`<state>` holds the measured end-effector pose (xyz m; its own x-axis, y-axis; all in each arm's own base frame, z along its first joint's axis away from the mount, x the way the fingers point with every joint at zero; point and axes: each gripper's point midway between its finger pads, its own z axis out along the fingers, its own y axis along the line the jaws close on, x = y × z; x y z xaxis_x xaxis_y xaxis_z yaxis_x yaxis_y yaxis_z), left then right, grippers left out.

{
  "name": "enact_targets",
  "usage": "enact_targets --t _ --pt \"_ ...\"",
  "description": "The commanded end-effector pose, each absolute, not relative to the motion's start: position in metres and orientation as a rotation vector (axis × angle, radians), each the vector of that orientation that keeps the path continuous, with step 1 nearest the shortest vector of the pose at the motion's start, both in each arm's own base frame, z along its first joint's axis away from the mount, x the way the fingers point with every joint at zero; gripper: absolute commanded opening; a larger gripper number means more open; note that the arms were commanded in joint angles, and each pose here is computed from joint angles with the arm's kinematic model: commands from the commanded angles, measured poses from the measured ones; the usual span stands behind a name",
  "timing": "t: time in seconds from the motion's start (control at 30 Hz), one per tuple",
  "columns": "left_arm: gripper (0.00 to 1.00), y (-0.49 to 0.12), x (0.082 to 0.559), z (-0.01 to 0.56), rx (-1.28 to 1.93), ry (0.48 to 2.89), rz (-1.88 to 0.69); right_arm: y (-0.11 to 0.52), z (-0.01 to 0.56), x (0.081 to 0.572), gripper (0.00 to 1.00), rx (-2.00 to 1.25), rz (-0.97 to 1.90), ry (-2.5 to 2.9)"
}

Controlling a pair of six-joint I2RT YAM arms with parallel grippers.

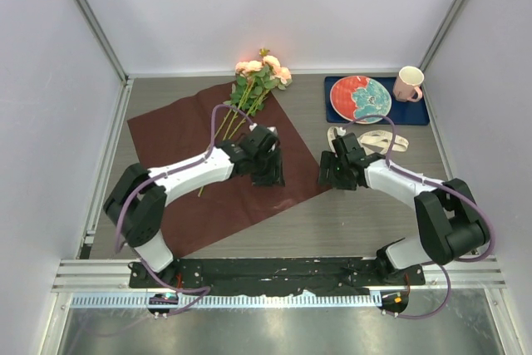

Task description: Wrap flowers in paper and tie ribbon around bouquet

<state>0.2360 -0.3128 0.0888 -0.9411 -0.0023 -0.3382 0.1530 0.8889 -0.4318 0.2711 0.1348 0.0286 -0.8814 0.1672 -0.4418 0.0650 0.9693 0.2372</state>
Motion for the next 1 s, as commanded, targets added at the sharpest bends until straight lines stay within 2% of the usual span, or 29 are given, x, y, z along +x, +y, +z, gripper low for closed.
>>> enact_targets --t 0.0,0.23,0.47,0.77,0.9,0.97 --pt "0.43 -0.302 0.262 0.058 0.093 2.752 -0.509 0.135 0.028 0.279 0.71 0.155 0.296 2.618" --pt "0.38 -0.284 0.260 0.006 0.046 2.833 -0.333 0.143 0.022 0.275 0.71 0.128 0.363 2.620" --pt "0.37 -0.288 0.233 -0.005 -0.010 2.862 -0.423 0.173 0.019 0.273 0.71 0.170 0.604 2.598" --pt "0.36 -0.290 0.222 -0.007 -0.008 2.865 -0.448 0.208 0.048 0.276 0.72 0.208 0.909 2.492" --pt "0.36 -0.291 0.217 -0.008 -0.009 2.864 -0.461 0.210 0.057 0.280 0.68 0.282 0.948 2.437" --pt "0.36 -0.292 0.216 -0.007 -0.006 2.862 -0.471 0.211 0.061 0.283 0.61 0.327 0.961 2.422"
